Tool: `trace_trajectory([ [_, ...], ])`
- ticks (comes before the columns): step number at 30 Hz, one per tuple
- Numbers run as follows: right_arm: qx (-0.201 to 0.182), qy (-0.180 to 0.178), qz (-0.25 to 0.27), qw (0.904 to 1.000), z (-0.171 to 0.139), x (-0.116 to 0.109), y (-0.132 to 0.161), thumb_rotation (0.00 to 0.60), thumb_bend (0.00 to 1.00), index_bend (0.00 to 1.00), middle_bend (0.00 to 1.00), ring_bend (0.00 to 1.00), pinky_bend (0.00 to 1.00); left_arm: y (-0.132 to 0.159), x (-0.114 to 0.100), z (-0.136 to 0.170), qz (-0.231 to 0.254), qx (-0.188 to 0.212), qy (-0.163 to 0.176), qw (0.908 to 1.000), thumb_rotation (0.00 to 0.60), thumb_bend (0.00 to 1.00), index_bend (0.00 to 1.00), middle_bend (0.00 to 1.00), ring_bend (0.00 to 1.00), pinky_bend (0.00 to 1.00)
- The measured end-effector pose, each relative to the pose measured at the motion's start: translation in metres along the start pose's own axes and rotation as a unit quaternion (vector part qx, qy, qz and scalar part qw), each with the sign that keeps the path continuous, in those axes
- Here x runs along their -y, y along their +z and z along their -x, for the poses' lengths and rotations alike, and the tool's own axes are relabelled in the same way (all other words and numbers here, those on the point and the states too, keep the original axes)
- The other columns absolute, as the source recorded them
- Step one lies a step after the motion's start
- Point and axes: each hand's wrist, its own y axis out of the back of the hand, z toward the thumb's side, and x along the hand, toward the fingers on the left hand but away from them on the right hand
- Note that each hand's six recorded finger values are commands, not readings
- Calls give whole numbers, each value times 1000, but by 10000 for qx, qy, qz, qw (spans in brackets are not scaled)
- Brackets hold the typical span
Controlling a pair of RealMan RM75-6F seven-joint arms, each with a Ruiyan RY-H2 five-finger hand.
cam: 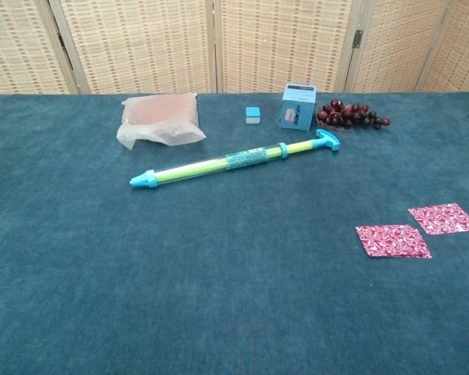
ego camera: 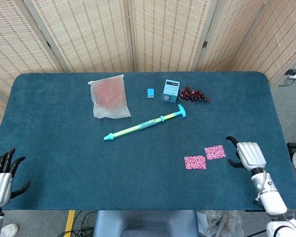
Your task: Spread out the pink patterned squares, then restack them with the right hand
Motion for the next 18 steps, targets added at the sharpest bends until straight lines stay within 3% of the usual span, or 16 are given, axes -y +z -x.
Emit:
trace_trajectory([
  [18, 42, 515, -323, 9981, 41, 42, 5, 600, 264, 203, 986, 1000, 1000, 0, -1, 1, -19, -12, -8, 10000, 600, 256, 223, 46, 42, 107],
])
